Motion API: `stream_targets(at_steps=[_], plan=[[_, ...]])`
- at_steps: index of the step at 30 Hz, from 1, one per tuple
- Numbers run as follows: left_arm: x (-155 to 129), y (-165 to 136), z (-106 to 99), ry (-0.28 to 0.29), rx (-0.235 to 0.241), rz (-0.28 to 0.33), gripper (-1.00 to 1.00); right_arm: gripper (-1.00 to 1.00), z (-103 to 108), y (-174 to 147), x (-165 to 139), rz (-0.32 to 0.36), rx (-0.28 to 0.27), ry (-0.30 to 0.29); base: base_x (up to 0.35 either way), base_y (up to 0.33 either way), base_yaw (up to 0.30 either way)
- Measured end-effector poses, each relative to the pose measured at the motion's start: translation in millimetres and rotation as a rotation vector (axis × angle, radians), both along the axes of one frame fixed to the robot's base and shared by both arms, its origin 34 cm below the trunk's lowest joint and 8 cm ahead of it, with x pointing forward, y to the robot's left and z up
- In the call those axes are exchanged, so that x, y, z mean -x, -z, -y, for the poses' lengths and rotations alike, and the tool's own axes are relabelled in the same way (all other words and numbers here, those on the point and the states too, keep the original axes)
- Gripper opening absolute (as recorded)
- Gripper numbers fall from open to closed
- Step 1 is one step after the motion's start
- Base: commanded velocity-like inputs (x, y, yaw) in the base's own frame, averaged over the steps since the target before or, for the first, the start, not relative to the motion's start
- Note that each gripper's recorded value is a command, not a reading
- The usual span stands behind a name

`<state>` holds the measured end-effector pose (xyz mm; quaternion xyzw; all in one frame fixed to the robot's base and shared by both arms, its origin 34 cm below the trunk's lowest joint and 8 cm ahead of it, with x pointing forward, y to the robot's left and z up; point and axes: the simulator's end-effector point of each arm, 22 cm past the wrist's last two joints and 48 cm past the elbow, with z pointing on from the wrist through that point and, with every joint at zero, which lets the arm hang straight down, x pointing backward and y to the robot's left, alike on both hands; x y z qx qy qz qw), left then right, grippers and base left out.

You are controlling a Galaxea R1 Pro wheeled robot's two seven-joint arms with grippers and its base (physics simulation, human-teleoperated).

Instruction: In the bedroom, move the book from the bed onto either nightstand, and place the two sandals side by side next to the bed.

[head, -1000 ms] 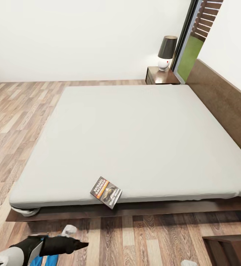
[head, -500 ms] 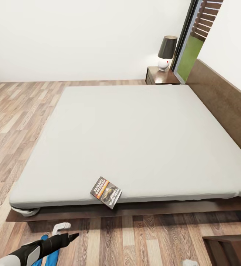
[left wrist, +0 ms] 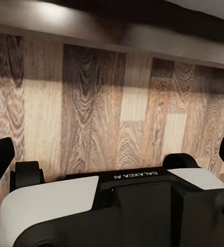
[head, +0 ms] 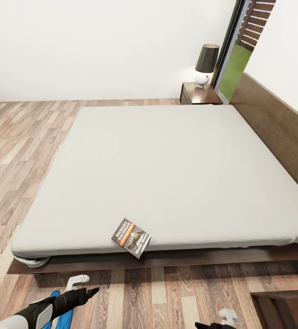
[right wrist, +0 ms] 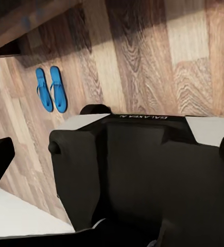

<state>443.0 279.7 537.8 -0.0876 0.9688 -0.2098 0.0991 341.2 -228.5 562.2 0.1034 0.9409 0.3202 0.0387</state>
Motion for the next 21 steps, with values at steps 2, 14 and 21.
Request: stream_targets(at_steps=[2, 14, 21], plan=[[0.3, 0.0, 0.1, 0.0, 0.0, -0.001, 1.0, 1.0, -20.7, -2.7, -14.8, 0.027, -0.026, -0.002, 0.0, 0.0, 0.0], [-0.1, -3.6, 6.4, 0.004, 0.036, 0.005, 1.0, 1.0, -78.5, 13.2, -64.6, 0.092, 0.127, 0.035, 0.0, 0.0, 0.0], [-0.5, -5.1, 9.2, 0.006, 0.05, 0.008, 1.0, 1.0, -96.1, 2.9, -93.3, 0.157, 0.114, 0.05, 0.0, 0.0, 0.0]])
